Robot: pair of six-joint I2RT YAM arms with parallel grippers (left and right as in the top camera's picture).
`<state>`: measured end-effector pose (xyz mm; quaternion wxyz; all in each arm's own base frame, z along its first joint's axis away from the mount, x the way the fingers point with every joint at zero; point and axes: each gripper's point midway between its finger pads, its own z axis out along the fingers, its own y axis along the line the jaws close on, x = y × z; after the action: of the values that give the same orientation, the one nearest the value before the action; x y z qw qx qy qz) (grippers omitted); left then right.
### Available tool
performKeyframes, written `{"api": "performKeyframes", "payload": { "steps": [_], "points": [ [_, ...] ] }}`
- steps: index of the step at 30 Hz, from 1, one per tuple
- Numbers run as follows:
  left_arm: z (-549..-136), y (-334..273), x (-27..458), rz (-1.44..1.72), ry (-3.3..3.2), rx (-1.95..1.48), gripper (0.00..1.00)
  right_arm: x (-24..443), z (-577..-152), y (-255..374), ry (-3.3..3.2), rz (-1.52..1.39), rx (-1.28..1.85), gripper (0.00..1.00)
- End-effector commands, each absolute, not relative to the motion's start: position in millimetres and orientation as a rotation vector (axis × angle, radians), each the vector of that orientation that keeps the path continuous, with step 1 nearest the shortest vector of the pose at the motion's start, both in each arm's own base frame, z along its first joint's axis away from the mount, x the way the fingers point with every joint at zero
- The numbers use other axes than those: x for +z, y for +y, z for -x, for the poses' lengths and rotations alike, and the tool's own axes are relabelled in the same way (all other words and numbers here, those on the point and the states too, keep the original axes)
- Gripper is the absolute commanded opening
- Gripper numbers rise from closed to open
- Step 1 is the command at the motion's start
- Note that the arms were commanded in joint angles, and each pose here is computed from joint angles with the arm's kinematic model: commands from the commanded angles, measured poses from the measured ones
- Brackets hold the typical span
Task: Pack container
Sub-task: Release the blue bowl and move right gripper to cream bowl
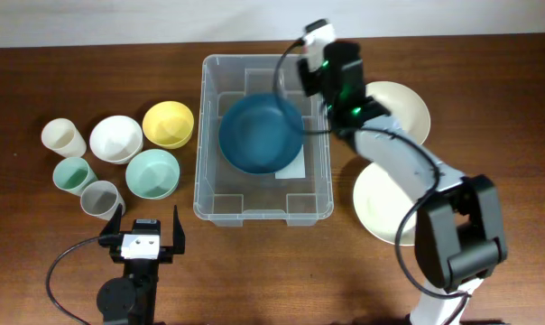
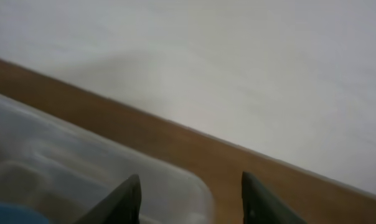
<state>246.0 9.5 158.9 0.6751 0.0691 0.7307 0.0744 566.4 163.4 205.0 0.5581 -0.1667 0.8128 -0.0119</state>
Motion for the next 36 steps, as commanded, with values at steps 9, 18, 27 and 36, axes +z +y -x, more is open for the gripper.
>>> {"api": "performKeyframes", "payload": {
  "steps": [9, 18, 27, 36],
  "points": [
    [-246, 7, 158, -0.177, 1.639, 0.166, 1.0, 189, -553, -82, 2.18, -0.301, -0.152, 0.64],
    [-246, 7, 158, -0.177, 1.639, 0.166, 1.0, 104, -520, -151, 2.379, -0.448, 0.11, 0.67],
    [-246, 7, 158, -0.177, 1.639, 0.166, 1.0, 38, -512, -111, 2.548, -0.237, 0.279, 0.67],
    [-246, 7, 158, -0.177, 1.639, 0.166, 1.0, 35, -513, -106, 2.559, -0.182, 0.254, 0.68]
  ]
}}
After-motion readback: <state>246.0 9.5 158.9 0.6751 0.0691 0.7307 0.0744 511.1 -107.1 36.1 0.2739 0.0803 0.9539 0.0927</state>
